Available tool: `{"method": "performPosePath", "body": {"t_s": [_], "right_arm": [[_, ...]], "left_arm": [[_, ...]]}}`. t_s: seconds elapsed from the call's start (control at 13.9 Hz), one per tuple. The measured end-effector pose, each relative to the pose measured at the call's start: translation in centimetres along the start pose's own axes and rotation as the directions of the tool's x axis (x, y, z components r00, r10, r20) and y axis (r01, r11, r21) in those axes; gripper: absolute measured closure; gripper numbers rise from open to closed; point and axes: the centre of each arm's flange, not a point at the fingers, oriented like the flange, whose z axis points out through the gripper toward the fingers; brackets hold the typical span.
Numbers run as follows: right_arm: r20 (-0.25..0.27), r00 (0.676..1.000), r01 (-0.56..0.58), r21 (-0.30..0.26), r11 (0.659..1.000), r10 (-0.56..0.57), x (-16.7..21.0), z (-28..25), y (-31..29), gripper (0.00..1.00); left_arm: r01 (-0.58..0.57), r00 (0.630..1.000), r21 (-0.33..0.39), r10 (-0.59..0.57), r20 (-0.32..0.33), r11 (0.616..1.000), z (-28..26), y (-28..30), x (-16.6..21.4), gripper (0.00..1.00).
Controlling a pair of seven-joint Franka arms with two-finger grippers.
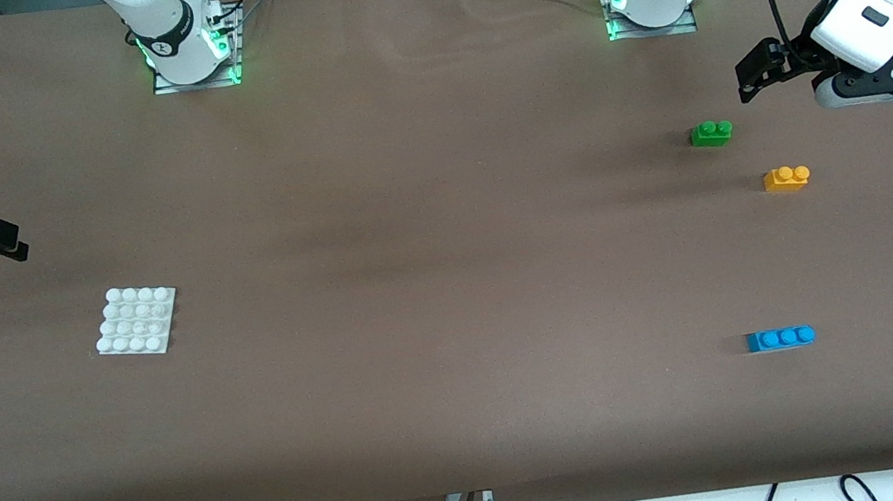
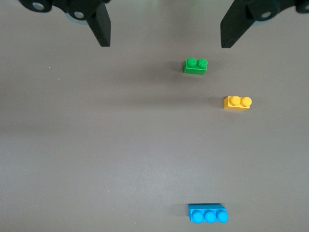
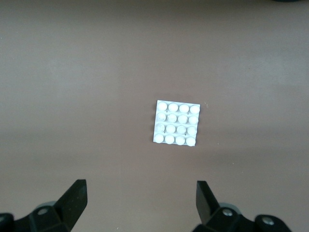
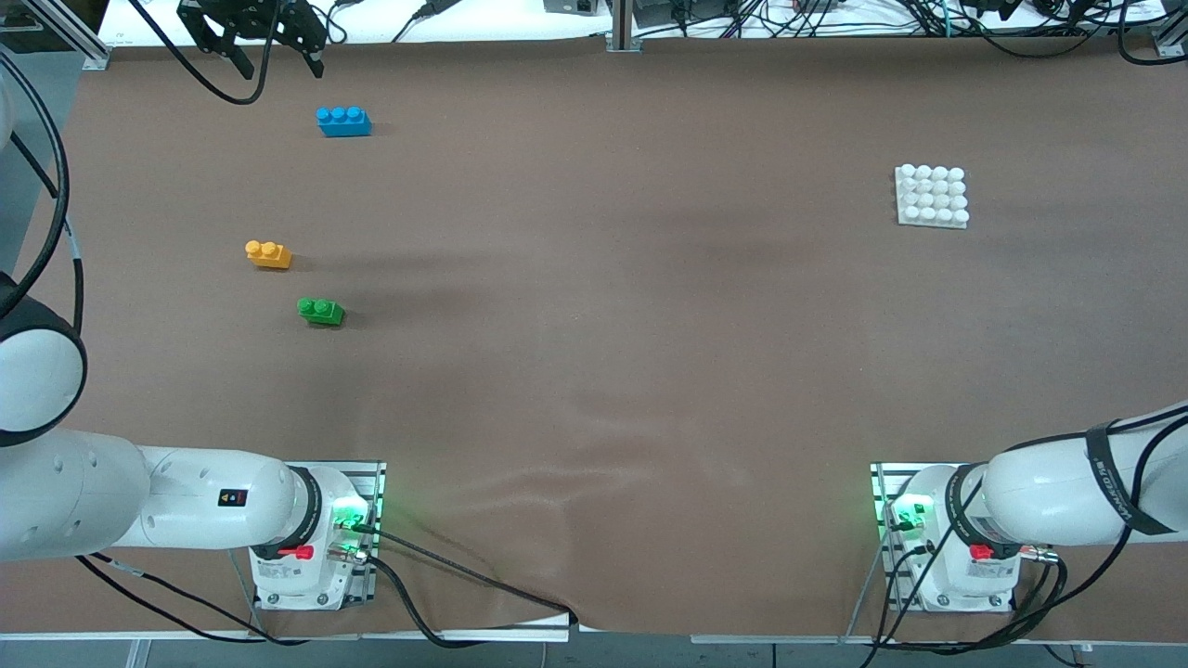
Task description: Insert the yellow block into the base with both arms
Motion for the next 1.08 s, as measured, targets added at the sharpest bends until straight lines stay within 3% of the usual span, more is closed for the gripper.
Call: {"method": "performPosePath", "body": {"t_s": [1.08], "right_arm": [[0.0, 1.0, 0.0, 0.0, 1.0, 0.0, 0.0, 0.0, 0.0, 0.0]], "left_arm": [[0.002, 1.0, -0.002, -0.002, -0.005, 1.0, -0.24, -0.47, 0.12, 0.0]]}}
